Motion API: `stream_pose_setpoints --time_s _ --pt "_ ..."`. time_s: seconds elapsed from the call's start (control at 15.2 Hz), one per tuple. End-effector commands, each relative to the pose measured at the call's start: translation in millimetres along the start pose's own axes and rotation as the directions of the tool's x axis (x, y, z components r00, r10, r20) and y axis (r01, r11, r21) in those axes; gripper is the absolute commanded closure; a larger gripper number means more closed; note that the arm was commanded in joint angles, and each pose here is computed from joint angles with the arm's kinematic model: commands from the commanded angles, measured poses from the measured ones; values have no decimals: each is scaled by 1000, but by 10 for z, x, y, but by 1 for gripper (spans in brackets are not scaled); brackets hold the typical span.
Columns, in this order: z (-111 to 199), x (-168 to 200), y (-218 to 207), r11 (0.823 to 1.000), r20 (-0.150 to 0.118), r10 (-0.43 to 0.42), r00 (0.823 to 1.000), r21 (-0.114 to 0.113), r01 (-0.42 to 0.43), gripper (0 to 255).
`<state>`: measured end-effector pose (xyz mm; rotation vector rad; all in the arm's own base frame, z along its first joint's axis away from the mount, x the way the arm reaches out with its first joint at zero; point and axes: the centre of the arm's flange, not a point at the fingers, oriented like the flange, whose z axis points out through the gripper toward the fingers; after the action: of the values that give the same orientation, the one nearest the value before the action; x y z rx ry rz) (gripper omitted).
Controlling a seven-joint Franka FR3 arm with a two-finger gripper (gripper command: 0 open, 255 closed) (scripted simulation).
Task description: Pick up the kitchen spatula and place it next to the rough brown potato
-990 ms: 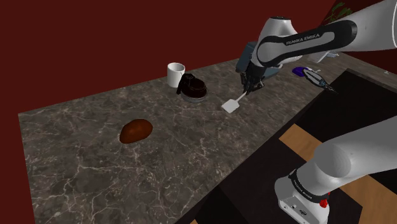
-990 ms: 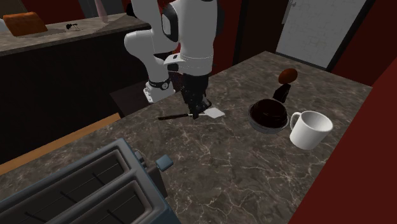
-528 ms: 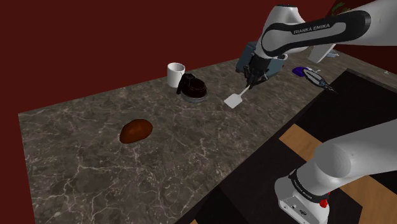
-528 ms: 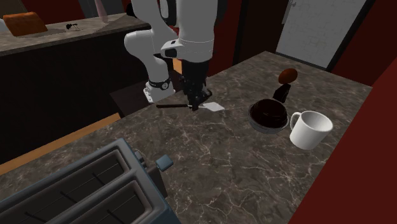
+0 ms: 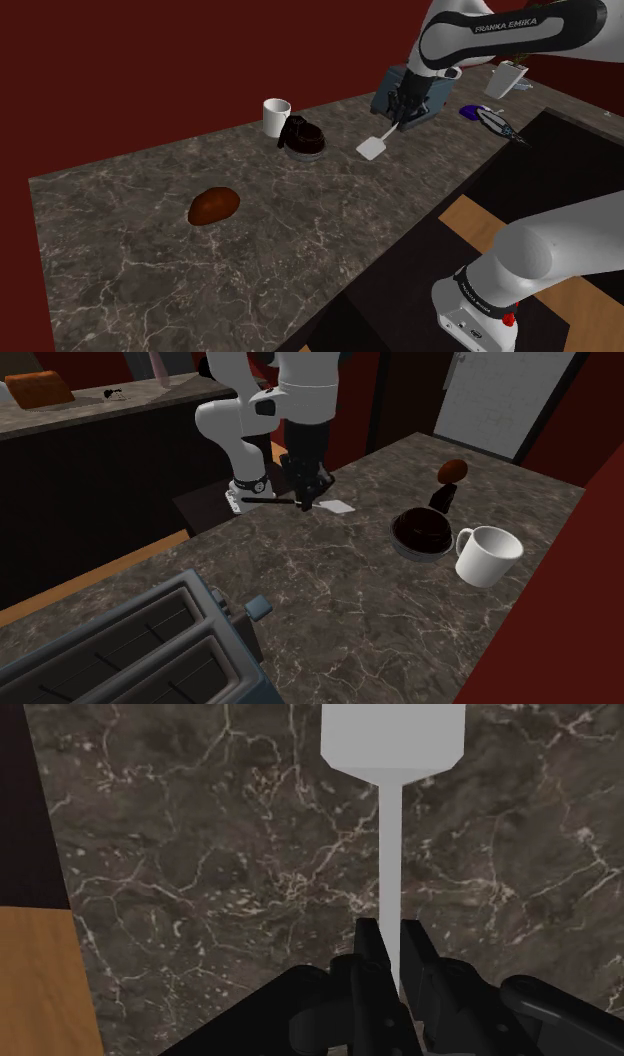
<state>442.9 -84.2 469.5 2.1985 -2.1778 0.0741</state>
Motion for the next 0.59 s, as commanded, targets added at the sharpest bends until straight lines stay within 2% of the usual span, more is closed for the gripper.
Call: stream_pose_setpoints --time_s 0.0,0.13,0.53 --pt "-116 3 1 1000 0 0 1000 0 0 255" --pt "-182 8 1 1000 0 0 1000 0 0 255" --pt "-235 -764 171 1000 0 0 1000 0 0 255"
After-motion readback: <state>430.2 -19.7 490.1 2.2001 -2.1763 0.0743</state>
